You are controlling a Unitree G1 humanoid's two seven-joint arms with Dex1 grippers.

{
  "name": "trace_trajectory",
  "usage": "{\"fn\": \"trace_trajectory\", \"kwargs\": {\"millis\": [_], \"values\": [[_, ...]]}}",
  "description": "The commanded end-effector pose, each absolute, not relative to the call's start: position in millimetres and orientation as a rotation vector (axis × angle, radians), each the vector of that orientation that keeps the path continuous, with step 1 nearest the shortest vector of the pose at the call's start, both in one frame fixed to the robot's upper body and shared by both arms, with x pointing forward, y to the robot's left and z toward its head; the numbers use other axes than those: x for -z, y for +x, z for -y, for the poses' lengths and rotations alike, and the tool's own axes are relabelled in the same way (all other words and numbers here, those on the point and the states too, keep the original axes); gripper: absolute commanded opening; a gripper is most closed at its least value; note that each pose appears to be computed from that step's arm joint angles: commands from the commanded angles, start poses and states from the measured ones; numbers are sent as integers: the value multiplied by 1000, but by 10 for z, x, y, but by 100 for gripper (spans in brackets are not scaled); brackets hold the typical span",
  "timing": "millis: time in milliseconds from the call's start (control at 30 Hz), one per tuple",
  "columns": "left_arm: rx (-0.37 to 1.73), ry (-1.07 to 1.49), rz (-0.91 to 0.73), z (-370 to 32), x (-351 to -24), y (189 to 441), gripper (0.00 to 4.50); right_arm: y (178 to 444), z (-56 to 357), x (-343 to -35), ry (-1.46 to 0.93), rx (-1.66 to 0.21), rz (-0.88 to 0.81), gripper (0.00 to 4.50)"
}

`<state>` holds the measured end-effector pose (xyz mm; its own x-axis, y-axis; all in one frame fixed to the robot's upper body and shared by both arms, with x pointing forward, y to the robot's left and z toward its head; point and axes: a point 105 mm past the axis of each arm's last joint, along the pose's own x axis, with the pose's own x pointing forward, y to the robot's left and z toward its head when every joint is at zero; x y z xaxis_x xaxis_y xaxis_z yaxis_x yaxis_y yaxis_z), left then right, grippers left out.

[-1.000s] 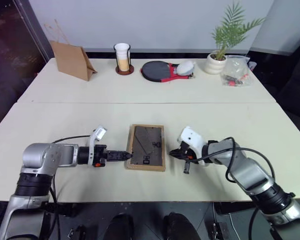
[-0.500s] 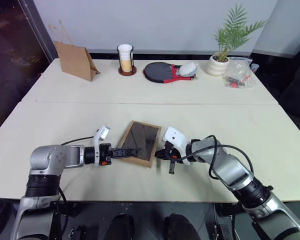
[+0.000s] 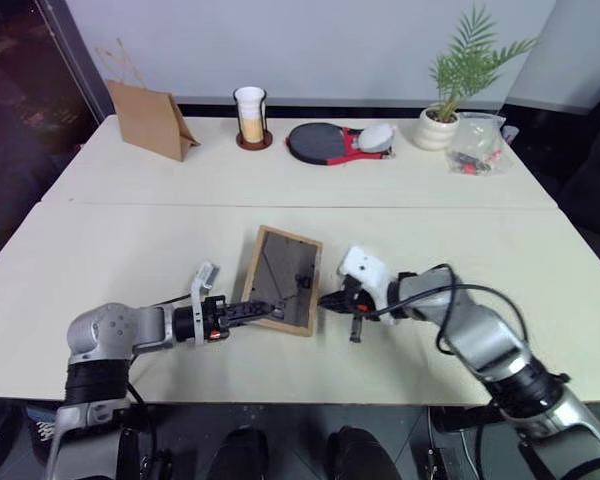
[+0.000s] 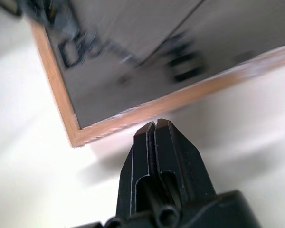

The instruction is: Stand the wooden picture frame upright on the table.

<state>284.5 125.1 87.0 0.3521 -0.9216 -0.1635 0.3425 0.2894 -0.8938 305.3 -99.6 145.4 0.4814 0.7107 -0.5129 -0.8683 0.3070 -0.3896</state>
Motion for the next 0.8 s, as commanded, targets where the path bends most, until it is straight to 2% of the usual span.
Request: {"fn": "trace_trajectory", "kwargs": {"millis": [33, 167, 233, 267, 333, 400, 533, 800], "values": [[1008, -939, -711, -1238, -1036, 2830, 110, 3087, 1135, -1989, -636, -1012, -140, 0], [1028, -995, -690, -1163, -1066, 2756, 110, 3125, 1055, -2313, -473, -1037, -86, 0], [1047, -1016, -669, -1095, -1106, 2735, 110, 3186, 922, -2377, -373, -1056, -88, 52], [1051, -1025, -662, -1070, -1120, 2731, 110, 3201, 863, -2392, -331, -1070, -92, 82], [1059, -1027, -655, -1028, -1140, 2717, 110, 3232, 778, -2384, -264, -1091, -114, 173], [1069, -1023, -647, -993, -1162, 2703, 110, 3294, 703, -2312, -229, -1100, -152, 283], [1082, -1015, -632, -967, -1197, 2679, 110, 3381, 599, -2208, -158, -1116, -209, 446], [1087, -1006, -632, -945, -1188, 2623, 110, 3402, 402, -2082, -110, -1182, -259, 446]]}}
